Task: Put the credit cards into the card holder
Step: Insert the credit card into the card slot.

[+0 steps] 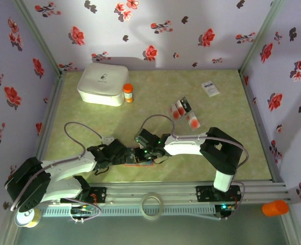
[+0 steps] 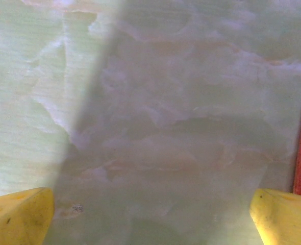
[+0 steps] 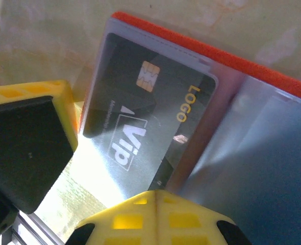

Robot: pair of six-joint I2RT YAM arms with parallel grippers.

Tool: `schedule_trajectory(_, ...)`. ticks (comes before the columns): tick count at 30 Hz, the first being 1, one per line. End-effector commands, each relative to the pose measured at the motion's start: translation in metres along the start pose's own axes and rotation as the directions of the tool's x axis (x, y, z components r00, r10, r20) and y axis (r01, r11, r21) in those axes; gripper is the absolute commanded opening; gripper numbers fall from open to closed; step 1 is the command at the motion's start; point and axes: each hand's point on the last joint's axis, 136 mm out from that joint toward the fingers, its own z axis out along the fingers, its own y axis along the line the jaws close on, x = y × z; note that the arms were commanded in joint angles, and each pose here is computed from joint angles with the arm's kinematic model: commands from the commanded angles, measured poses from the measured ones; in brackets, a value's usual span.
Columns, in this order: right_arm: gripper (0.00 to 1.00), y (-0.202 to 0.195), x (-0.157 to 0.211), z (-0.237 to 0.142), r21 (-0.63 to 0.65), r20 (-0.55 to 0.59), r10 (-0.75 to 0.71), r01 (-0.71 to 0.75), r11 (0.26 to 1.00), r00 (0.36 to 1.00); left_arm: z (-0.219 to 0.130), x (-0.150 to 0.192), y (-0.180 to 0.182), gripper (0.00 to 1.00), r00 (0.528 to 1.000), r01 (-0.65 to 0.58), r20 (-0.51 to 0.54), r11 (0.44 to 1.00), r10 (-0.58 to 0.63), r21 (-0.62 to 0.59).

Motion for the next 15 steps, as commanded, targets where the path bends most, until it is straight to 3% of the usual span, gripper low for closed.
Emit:
schedule_trajectory(1, 0.0, 0.01, -0.002, -0.008, -0.006, 0.002, -0.012, 0.012, 1.0, 1.0, 0.009, 0.013, -0.003, 1.0, 0.999, -0.002, -0.032, 0.999, 0.003, 0.035)
schedule_trajectory(6, 0.06, 0.011, -0.011, -0.03, 0.018, 0.049, -0.029, 0.028, 0.999, 0.998, -0.002, 0.004, 0.003, 1.0, 1.0, 0.002, 0.009, 1.0, -0.003, 0.029)
schedule_trajectory(15, 0.36, -0.002, -0.02, -0.076, 0.08, 0.157, -0.038, 0.026, 0.996, 0.987, -0.031, -0.025, 0.007, 1.0, 0.992, 0.034, 0.12, 0.997, -0.042, 0.062)
